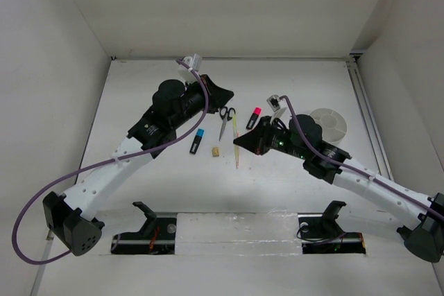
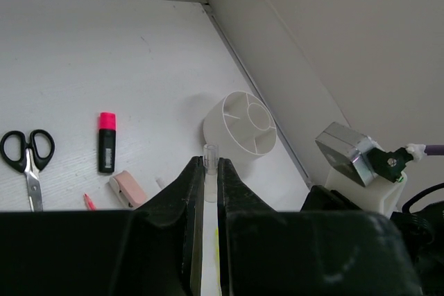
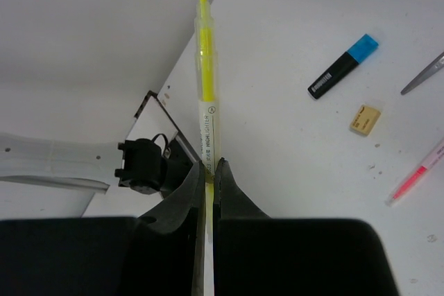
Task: Sort the stationery into containers
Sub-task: Close the pen cap on the pen.
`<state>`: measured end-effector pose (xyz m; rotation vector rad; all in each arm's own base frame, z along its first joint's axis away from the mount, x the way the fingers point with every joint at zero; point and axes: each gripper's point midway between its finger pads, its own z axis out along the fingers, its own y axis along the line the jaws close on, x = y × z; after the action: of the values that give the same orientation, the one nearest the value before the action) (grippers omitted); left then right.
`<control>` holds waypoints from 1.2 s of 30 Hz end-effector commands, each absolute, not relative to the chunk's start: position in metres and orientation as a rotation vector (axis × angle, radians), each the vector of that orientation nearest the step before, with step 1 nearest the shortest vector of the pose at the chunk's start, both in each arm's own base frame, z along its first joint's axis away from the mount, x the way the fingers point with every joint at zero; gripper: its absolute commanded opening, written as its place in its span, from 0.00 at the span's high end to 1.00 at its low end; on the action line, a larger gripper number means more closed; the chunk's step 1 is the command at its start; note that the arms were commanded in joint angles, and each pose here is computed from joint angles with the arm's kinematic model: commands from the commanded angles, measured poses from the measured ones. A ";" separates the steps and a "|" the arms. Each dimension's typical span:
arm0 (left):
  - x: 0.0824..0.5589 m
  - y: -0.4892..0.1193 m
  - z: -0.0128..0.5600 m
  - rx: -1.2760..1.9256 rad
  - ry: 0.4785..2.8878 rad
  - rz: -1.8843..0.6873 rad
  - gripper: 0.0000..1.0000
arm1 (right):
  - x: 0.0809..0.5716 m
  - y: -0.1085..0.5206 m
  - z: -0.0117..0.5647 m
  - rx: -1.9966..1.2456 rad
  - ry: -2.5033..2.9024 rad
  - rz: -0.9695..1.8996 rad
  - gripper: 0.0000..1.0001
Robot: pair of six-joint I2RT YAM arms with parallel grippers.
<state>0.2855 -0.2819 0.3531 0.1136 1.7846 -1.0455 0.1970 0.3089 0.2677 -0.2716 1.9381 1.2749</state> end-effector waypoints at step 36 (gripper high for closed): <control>0.280 -0.288 0.361 0.153 1.720 -1.115 1.00 | 0.226 0.313 0.320 -0.232 1.769 1.305 1.00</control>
<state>0.2831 -0.2868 0.3454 0.1327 1.7820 -1.0761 0.2208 0.3101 0.2844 -0.2187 1.8840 1.2655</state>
